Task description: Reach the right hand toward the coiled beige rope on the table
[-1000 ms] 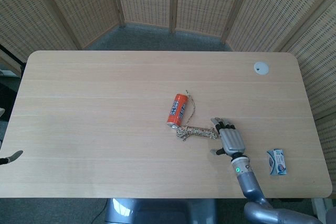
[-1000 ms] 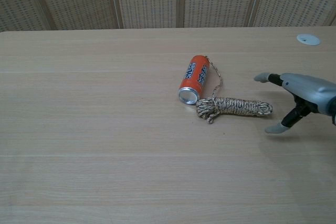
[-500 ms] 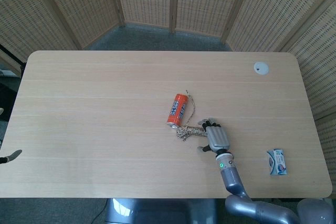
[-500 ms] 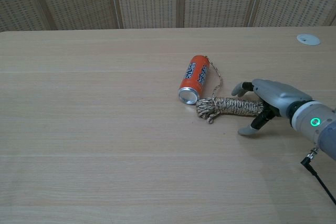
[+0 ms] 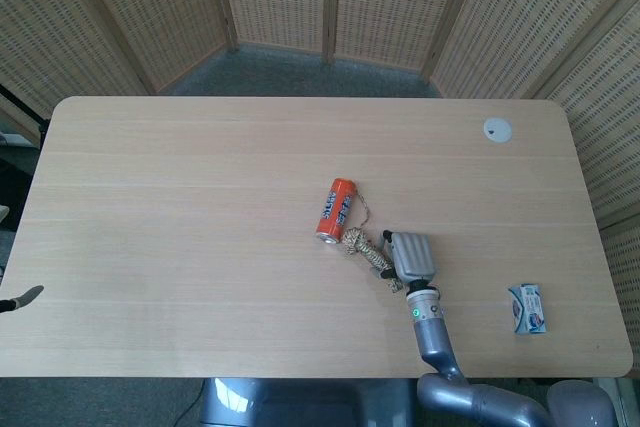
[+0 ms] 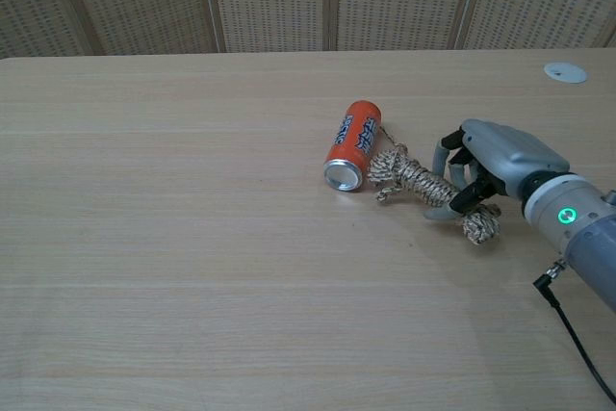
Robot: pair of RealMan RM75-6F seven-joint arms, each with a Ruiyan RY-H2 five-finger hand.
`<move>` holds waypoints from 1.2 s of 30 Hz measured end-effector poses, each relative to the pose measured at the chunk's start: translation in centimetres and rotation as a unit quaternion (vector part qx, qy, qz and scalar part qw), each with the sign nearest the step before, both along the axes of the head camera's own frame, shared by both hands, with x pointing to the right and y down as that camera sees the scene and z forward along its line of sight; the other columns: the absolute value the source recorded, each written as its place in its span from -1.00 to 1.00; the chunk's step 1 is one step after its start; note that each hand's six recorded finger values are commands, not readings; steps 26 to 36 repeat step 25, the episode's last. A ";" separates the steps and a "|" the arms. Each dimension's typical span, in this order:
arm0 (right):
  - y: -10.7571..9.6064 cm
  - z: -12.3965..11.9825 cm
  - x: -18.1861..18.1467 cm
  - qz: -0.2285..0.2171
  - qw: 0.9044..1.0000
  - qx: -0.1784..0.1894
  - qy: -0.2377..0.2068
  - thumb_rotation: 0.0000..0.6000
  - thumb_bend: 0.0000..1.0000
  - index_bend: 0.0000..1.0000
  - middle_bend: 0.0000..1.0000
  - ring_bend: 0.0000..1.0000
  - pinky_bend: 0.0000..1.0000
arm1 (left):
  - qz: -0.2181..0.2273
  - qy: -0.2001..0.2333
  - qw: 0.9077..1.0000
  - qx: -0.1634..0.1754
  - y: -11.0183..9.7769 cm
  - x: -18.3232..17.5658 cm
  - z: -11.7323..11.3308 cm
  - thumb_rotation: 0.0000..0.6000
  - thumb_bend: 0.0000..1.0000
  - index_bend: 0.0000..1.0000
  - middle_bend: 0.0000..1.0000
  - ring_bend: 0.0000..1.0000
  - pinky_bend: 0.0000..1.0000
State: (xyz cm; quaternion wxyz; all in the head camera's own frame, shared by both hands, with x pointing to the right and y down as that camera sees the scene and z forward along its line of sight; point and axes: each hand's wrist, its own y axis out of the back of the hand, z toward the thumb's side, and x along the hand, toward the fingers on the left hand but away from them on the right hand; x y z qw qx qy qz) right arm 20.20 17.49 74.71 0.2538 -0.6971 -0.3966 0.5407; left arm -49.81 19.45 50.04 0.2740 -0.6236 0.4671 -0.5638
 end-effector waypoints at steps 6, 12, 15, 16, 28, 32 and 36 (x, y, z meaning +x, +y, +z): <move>-1.4 -2.8 0.2 0.002 0.999 0.039 -0.022 1.00 -0.62 0.22 0.98 0.57 0.84 | 0.001 0.002 1.000 -0.002 0.0 0.1 0.1 1.00 -1.00 -1.00 -1.00 -1.00 -1.00; -3.6 -7.5 0.4 0.003 0.995 0.089 -0.053 1.00 -0.58 0.21 0.98 0.57 0.84 | 0.004 0.005 1.000 -0.004 0.1 0.4 0.2 1.00 -1.00 -1.00 -1.00 -1.00 -1.00; -4.9 -10.4 0.3 0.002 0.991 0.114 -0.069 1.00 -0.58 0.21 0.98 0.57 0.84 | 0.006 0.007 1.000 -0.005 0.1 0.6 0.2 1.00 -1.00 -1.00 -1.00 -1.00 -1.00; -5.3 -11.3 0.2 0.002 0.990 0.121 -0.073 1.00 -0.58 0.21 0.98 0.57 0.84 | 0.007 0.008 1.000 -0.005 0.1 0.6 0.2 1.00 -1.00 -1.00 -1.00 -1.00 -1.00; -8.7 -19.7 -0.4 -0.007 0.977 0.191 -0.099 1.00 -0.59 0.20 0.97 0.57 0.84 | 0.010 0.010 1.000 -0.008 0.2 0.9 0.3 1.00 -1.00 -1.00 -1.00 -1.00 -1.00; -8.7 -19.7 -0.4 -0.007 0.977 0.191 -0.099 1.00 -0.59 0.20 0.97 0.57 0.84 | 0.010 0.010 1.000 -0.008 0.2 0.9 0.3 1.00 -1.00 -1.00 -1.00 -1.00 -1.00; -8.7 -19.7 -0.4 -0.007 0.977 0.191 -0.099 1.00 -0.59 0.20 0.97 0.57 0.84 | 0.010 0.010 1.000 -0.008 0.2 0.9 0.3 1.00 -1.00 -1.00 -1.00 -1.00 -1.00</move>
